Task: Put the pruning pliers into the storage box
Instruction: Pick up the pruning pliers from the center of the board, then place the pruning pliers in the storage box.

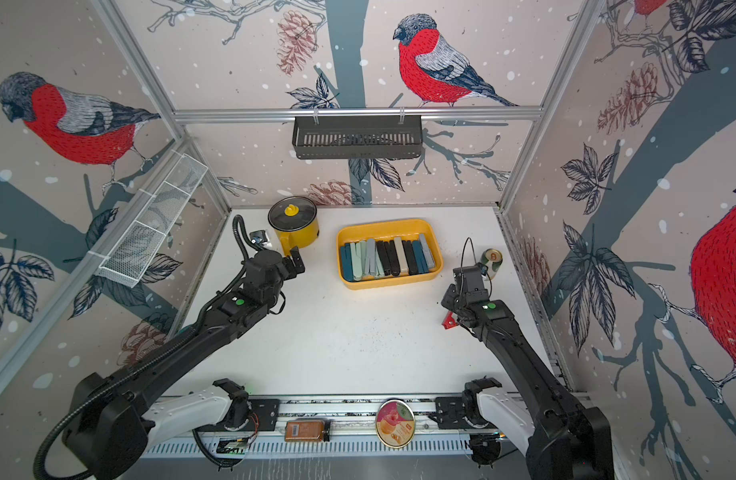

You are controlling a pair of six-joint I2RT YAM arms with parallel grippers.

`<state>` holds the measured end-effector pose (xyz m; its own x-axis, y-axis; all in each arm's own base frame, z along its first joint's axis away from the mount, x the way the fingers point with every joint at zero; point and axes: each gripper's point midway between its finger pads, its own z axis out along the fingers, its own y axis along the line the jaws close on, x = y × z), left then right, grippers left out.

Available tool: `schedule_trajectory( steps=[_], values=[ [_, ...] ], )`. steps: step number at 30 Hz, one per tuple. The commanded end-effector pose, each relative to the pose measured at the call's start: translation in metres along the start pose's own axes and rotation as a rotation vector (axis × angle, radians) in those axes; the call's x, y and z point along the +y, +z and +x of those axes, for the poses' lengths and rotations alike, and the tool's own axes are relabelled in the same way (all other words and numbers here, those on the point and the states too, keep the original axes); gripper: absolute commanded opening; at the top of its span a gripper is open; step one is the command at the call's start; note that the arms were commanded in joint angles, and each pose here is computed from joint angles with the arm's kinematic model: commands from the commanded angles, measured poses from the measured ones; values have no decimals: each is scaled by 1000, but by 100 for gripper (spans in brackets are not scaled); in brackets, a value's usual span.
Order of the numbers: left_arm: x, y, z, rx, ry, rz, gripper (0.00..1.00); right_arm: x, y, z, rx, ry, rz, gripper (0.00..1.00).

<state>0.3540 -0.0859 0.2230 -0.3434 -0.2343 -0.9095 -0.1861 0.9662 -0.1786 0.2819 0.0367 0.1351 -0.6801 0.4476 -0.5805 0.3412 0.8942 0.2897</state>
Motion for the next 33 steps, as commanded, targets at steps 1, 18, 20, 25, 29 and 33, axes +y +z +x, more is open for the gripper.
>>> schedule_trajectory(
  steps=[1, 18, 20, 25, 29, 33],
  values=[
    [20, 1, 10, 32, -46, -63, 98, 9, -17, -23, -49, -38, -5, 4],
    [96, -30, 53, -10, -120, -195, 98, 194, 52, -68, 25, -532, -200, 3],
    [100, -32, 55, -19, -127, -193, 98, 204, 67, -65, 42, -579, -194, 3],
    [107, -34, 60, -9, -119, -215, 98, 214, 103, -56, 101, -691, -155, 3],
    [108, -32, 64, 7, -108, -220, 98, 219, 122, -40, 151, -763, -159, 3],
    [110, -30, 69, 20, -105, -230, 98, 222, 134, -24, 185, -825, -177, 3]
  ],
)
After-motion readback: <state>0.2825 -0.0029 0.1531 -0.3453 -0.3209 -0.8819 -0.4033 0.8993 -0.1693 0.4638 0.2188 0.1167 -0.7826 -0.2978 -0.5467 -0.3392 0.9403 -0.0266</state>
